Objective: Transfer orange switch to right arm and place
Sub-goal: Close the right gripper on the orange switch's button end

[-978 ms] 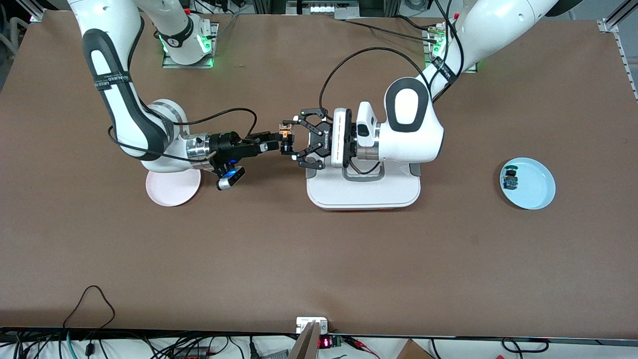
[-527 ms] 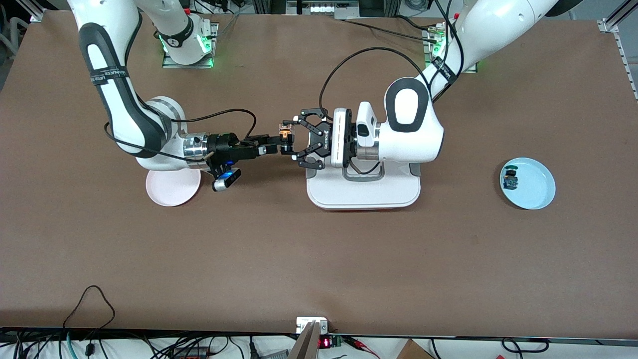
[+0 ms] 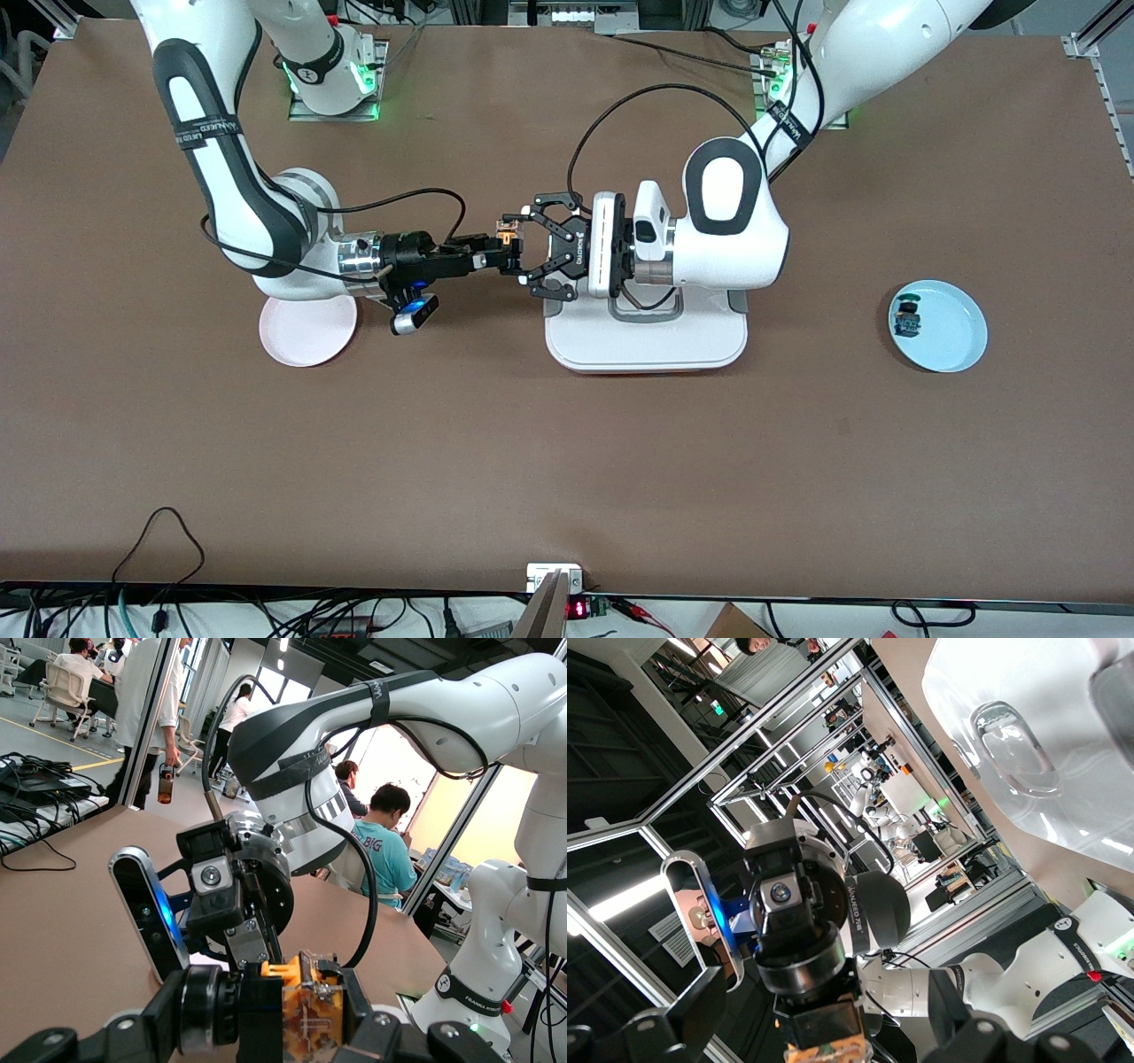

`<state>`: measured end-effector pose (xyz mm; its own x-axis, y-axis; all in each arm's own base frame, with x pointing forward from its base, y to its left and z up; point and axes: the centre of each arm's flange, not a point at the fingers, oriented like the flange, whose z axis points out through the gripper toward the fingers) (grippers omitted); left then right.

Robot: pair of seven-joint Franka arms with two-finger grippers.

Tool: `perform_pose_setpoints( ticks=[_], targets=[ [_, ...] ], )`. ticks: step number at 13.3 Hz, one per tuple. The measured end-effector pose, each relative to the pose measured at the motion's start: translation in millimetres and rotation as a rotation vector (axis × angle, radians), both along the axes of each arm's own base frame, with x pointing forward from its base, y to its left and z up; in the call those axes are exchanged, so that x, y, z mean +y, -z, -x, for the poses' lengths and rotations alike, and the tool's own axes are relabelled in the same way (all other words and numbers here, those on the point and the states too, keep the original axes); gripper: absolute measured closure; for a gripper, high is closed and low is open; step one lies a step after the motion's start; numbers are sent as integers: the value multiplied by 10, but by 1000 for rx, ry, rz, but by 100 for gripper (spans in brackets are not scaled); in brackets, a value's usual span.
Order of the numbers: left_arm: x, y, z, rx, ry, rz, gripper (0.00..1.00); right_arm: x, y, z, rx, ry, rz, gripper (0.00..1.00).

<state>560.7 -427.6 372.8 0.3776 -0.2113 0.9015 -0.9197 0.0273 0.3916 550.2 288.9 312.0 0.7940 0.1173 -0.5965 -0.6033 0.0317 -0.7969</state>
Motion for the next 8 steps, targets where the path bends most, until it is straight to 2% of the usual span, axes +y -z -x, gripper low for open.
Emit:
perform_pose_setpoints(
  ticks=[2, 3, 5, 7, 8],
  targets=[
    [0, 0, 0, 0, 0, 0, 28, -1, -2, 3, 1, 0, 0, 0],
    [0, 0, 0, 0, 0, 0, 28, -3, 2, 10, 2, 0, 1, 5],
    [0, 1, 0, 0, 0, 0, 28, -10, 19, 45, 13, -4, 0, 30],
    [-8, 23, 20, 4, 3, -3, 28, -24, -1, 60, 56, -7, -13, 53],
    [-11, 21, 22, 20, 0, 0, 28, -32, -10, 57, 56, -6, -14, 59]
  ],
)
